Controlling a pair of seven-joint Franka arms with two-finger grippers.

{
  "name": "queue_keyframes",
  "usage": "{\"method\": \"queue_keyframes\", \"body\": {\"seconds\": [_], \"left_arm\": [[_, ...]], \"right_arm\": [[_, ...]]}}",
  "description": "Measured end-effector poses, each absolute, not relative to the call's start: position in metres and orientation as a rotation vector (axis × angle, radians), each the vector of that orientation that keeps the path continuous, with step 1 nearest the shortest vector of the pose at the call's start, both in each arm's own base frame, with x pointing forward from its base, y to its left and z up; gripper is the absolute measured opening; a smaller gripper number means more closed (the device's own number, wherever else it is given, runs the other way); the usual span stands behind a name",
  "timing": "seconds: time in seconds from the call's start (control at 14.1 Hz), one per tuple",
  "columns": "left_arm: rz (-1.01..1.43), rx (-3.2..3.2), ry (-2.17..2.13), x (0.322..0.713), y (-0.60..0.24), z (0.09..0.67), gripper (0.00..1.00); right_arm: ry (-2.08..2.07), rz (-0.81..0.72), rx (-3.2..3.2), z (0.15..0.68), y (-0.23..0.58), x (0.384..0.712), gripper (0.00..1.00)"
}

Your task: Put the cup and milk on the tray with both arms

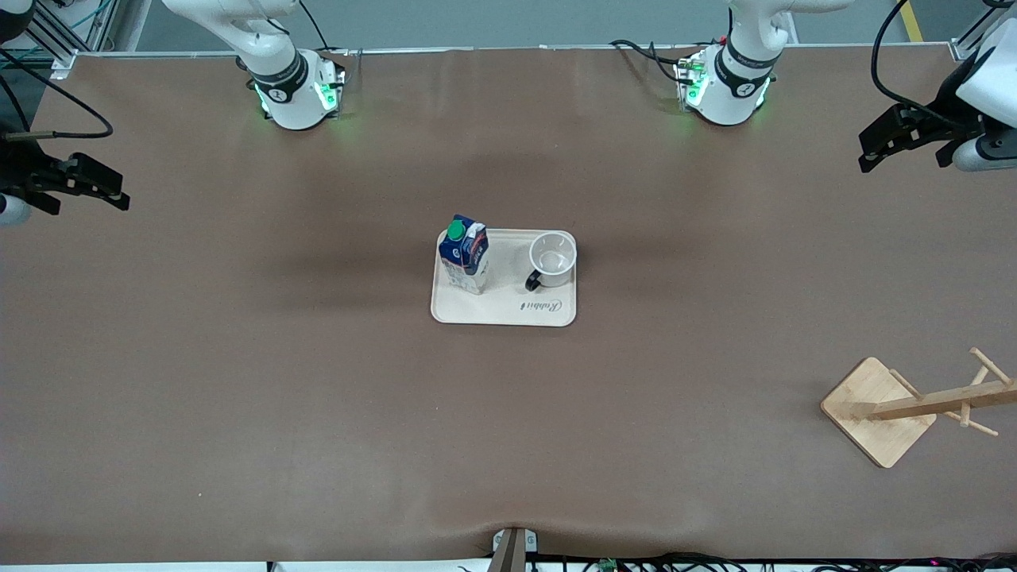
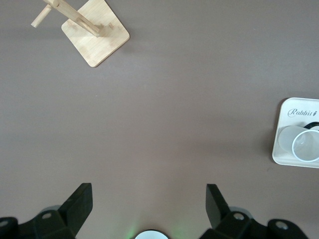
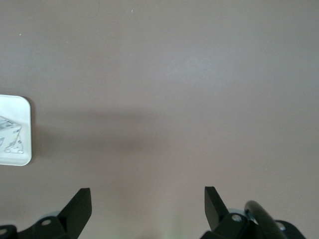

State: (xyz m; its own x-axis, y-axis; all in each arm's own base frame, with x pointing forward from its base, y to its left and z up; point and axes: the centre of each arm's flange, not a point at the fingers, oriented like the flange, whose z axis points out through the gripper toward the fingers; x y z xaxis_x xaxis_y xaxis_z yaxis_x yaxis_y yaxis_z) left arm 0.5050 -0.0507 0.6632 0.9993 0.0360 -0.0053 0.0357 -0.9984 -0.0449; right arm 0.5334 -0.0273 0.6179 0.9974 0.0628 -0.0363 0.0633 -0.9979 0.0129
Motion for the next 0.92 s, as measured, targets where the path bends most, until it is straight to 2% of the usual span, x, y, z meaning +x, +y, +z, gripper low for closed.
{"method": "queue_keyframes", "body": {"seconds": [0.92], "left_arm": [[-0.008,-3.098,-0.062,0.5059,-0.0485,0.6662,1.00]], "right_arm": [[0.107,-0.039,3.114,0.6238,-0.0252,0.5333,1.00]]}}
